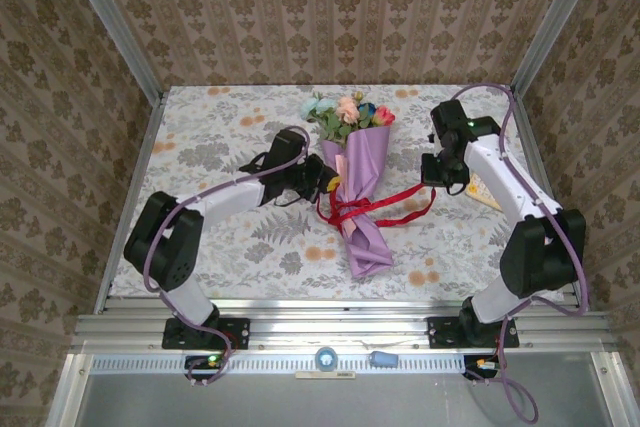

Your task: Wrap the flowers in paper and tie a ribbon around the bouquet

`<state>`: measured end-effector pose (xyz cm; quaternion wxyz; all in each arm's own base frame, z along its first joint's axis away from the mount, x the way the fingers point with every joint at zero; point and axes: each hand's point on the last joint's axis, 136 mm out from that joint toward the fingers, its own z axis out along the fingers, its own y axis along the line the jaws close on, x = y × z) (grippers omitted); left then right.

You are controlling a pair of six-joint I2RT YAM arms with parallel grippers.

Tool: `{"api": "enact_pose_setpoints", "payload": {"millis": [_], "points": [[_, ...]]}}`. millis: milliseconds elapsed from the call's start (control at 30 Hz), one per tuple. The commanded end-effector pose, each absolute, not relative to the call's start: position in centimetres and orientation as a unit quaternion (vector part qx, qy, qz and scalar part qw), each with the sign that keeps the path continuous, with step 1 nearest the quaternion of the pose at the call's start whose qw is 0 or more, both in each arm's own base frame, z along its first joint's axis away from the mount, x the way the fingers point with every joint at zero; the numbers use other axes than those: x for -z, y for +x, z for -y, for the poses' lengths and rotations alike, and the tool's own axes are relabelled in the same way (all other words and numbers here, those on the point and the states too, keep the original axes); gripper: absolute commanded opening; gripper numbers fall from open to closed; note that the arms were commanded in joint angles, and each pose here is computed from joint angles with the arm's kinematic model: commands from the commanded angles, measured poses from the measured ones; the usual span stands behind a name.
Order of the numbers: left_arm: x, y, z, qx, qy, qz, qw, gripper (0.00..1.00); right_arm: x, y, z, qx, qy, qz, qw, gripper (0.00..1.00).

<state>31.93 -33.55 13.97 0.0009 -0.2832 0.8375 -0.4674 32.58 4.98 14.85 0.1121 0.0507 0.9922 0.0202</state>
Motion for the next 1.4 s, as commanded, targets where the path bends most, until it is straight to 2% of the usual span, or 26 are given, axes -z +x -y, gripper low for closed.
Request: {"api": "enact_pose_setpoints", "payload": {"millis": [0, 233, 367, 500, 633, 767, 933, 1367], "points": [[-16.7, 32.3, 34.1, 0.489, -0.282, -0.826, 0.011, 0.00, -14.6, 33.5, -4.3, 0.005, 0.039, -0.993, 0.115, 0.07], [-18.8, 32.1, 35.4, 0.509, -0.277, -0.815, 0.007, 0.00, -11.5, 32.9, -5.5, -0.032, 0.077, -0.992, 0.093, 0.35], [-19.1, 31.3, 35.4, 0.502, -0.276, -0.820, 0.006, 0.00, -11.9, 32.0, -5.7, -0.048, 0.114, -0.986, 0.109, 0.38], [-19.2, 30.8, 35.2, 0.504, -0.281, -0.816, 0.011, 0.00, -13.5, 31.7, -7.9, -0.097, 0.156, -0.972, 0.147, 0.37], [-19.2, 30.4, 34.9, 0.504, -0.290, -0.813, 0.017, 0.00, -13.4, 31.5, -13.0, -0.174, 0.244, -0.946, 0.126, 0.23], [-18.8, 30.1, 34.6, 0.502, -0.300, -0.811, 0.017, 0.00, -13.1, 32.2, -18.7, -0.228, 0.310, -0.919, 0.083, 0.22], [-18.9, 30.0, 34.5, 0.505, -0.303, -0.808, 0.019, 0.00, -12.3, 33.0, -23.4, -0.263, 0.355, -0.896, 0.035, 0.24], [-19.4, 29.5, 34.1, 0.511, -0.307, -0.803, 0.021, 0.00, -7.7, 33.5, -25.3, -0.262, 0.431, -0.863, -0.030, 0.24]]}}
